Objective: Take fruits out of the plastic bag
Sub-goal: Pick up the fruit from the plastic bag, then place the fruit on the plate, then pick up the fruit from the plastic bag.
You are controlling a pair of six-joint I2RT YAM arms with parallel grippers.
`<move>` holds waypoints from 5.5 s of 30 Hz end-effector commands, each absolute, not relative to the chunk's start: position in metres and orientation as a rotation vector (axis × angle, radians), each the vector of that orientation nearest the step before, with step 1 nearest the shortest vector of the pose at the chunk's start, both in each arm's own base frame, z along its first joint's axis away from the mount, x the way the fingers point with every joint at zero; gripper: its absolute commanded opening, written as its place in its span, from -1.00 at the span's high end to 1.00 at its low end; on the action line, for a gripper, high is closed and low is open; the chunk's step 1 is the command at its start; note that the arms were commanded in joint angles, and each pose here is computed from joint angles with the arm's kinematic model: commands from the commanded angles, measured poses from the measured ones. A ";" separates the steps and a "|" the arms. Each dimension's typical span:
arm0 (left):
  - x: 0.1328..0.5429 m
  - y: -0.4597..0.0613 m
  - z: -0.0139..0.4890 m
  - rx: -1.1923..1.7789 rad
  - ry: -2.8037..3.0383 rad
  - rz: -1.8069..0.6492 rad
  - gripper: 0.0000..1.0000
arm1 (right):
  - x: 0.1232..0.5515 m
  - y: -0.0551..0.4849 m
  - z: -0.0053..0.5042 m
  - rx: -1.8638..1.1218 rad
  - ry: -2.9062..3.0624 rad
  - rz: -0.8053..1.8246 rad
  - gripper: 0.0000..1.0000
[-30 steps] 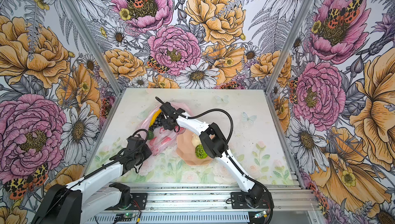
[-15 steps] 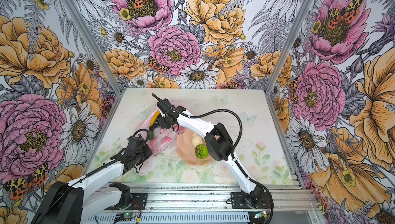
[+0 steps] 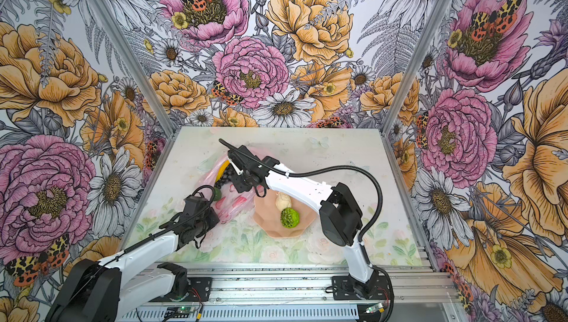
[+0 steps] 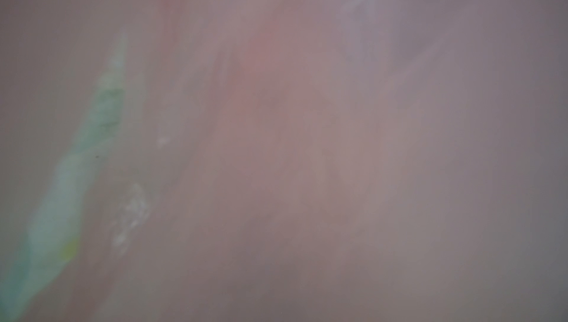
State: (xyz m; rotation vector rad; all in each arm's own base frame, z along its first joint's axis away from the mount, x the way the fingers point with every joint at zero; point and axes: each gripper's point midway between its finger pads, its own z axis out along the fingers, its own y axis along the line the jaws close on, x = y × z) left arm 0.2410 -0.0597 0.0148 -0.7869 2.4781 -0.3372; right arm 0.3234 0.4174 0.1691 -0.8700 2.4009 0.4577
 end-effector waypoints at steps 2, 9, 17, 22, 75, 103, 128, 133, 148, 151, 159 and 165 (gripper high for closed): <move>0.245 -0.065 0.020 -0.752 2.473 -0.375 1.00 | 0.297 0.387 0.189 -0.844 2.387 0.432 0.03; 0.246 -0.065 0.021 -0.751 2.472 -0.372 1.00 | 0.258 0.338 0.169 -0.800 2.470 0.381 0.04; 0.245 -0.066 0.019 -0.745 2.480 -0.368 1.00 | 0.253 0.277 0.160 -0.674 2.528 0.250 0.07; 0.246 -0.067 0.019 -0.740 2.482 -0.367 1.00 | 0.265 0.235 0.146 -0.572 2.574 0.177 0.12; 0.246 -0.067 0.022 -0.734 2.470 -0.366 1.00 | 0.304 0.216 0.067 -0.520 2.694 0.029 -0.24; 0.229 -0.042 0.081 -0.757 2.376 -0.328 -0.36 | 0.305 0.370 0.198 -0.592 2.331 0.450 -0.27; 0.346 -0.012 0.089 -0.711 2.420 -0.025 -0.97 | 0.331 0.464 0.127 -0.523 2.399 0.622 -0.27; 0.353 -0.017 0.077 -0.722 2.449 -0.083 -0.74 | 0.335 0.470 0.124 -0.498 2.402 0.655 -0.28; 0.322 0.018 0.071 -0.946 2.279 -0.229 0.47 | 0.344 0.528 0.100 -0.377 2.488 0.902 -0.29; 0.318 0.023 0.068 -0.974 2.257 -0.261 0.56 | 0.351 0.540 0.095 -0.388 2.485 0.939 -0.33; 0.319 0.024 0.064 -0.993 2.244 -0.312 0.67 | 0.354 0.562 0.075 -0.437 2.489 0.993 -0.42; 0.318 0.023 0.061 -0.990 2.243 -0.333 0.71 | 0.349 0.576 0.069 -0.487 2.481 1.027 -0.43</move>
